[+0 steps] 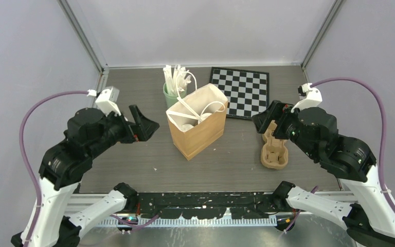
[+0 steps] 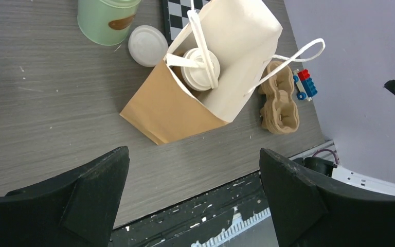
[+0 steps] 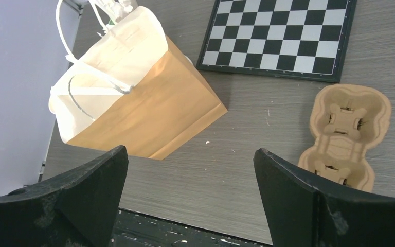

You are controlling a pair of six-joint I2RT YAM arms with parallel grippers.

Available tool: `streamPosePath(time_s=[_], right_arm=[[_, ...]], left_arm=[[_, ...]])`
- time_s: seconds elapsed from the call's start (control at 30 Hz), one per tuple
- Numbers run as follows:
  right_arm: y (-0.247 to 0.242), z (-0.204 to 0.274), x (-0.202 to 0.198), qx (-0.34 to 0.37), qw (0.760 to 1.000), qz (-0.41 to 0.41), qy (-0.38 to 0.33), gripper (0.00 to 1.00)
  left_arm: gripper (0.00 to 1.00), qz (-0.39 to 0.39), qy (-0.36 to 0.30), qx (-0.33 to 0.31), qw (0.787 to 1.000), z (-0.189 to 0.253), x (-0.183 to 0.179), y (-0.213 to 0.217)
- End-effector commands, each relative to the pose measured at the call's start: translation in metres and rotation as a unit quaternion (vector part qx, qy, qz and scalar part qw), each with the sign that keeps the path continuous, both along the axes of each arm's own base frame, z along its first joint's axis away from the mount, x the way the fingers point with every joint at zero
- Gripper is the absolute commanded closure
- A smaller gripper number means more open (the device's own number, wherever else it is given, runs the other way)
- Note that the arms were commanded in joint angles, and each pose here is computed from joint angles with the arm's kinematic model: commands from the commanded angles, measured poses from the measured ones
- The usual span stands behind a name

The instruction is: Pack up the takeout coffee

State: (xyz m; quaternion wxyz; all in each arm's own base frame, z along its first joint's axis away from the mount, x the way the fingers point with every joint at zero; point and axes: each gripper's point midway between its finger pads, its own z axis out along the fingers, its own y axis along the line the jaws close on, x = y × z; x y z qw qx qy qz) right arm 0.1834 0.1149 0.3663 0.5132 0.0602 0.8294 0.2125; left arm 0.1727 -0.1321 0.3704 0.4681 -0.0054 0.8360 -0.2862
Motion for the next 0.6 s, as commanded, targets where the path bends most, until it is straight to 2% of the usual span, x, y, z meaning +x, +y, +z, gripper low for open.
streamPosePath(time_s=[0.0, 0.57], right_arm=[[0.007, 0.015, 0.008, 0.03, 0.999, -0.008, -0.021, 0.04], [-0.001, 0.035, 0.01, 0.063, 0.996, -0.023, -0.066, 0.03]], left_arm=[[0.0, 0.014, -0.02, -0.016, 1.0, 0.005, -0.009, 0.01], [0.0, -0.004, -0.069, -0.003, 0.998, 0.018, -0.009, 0.012]])
